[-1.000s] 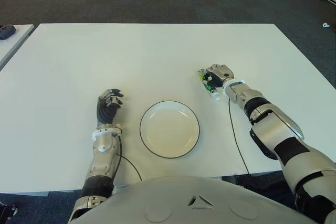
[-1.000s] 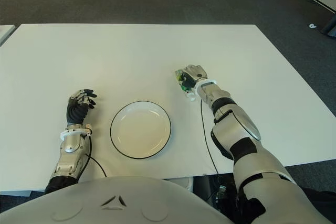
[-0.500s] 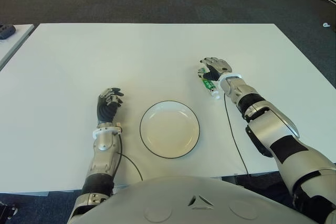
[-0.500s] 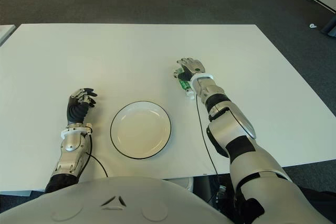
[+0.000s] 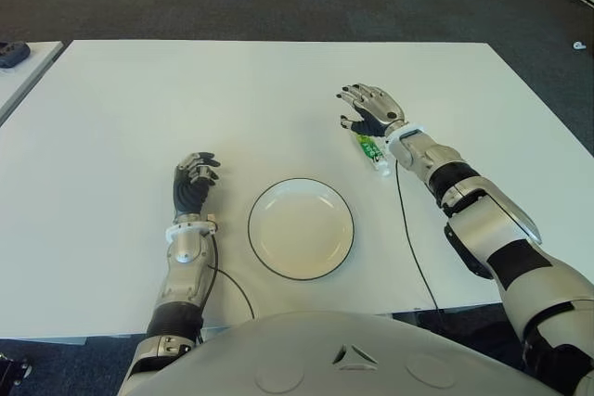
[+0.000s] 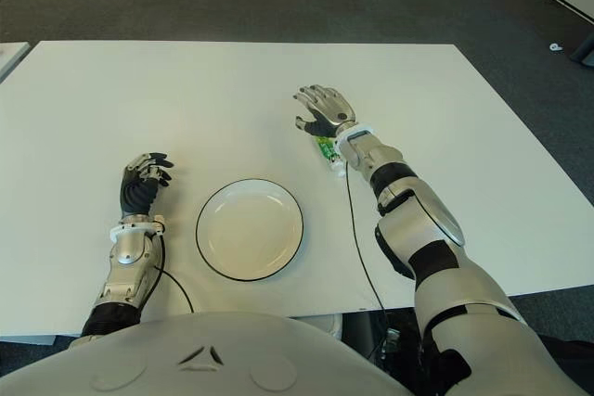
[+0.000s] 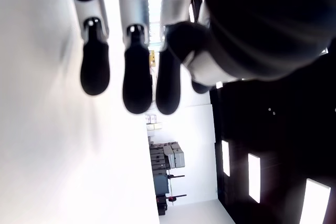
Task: Put the toothpaste on the table into the plate.
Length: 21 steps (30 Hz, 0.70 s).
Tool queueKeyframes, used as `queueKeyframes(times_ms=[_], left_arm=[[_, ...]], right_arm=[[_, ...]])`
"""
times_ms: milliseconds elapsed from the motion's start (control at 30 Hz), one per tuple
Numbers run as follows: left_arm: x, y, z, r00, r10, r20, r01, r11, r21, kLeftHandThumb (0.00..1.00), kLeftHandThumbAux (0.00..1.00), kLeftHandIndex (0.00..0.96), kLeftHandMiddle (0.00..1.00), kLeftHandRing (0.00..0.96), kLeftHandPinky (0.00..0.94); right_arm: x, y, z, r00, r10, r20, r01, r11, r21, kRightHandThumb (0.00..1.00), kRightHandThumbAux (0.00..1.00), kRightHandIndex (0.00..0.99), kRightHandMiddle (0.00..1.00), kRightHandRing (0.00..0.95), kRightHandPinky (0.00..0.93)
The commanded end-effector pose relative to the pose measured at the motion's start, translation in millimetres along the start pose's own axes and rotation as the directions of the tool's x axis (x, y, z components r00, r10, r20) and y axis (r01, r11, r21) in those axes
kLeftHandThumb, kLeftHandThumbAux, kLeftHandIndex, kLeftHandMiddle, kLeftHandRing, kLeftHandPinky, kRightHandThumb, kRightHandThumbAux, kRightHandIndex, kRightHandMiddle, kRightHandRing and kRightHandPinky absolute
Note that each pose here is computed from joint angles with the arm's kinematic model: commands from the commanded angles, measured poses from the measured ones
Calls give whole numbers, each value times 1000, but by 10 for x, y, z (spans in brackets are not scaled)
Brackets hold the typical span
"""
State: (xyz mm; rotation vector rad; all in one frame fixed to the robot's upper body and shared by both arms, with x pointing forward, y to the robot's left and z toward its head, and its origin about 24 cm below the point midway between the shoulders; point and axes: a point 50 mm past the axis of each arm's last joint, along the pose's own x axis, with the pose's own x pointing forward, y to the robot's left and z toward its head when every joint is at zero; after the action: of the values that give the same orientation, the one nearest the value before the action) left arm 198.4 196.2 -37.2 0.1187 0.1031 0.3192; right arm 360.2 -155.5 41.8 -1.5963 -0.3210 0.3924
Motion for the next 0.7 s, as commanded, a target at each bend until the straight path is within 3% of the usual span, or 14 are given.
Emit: queueKeyframes(times_ms=[33, 433, 700], left_arm=[[-76, 7, -151, 997, 1, -83, -1, 1000, 3, 834, 679, 406, 493, 622, 609], [-84, 16, -151, 997, 7, -72, -7, 1000, -3, 834, 679, 405, 495, 619, 603], [-77, 3, -157, 997, 2, -79, -2, 1000, -10, 834, 679, 405, 496, 619, 602]], right_arm=[[-23, -8, 14, 998, -38, 46, 39, 999, -16, 548, 189, 0, 0, 0, 0], [39, -137, 126, 992, -125, 1, 125, 988, 90, 538, 166, 0, 0, 0, 0], [16, -213, 237, 969, -54, -242, 100, 978, 183, 524, 149, 0, 0, 0, 0]])
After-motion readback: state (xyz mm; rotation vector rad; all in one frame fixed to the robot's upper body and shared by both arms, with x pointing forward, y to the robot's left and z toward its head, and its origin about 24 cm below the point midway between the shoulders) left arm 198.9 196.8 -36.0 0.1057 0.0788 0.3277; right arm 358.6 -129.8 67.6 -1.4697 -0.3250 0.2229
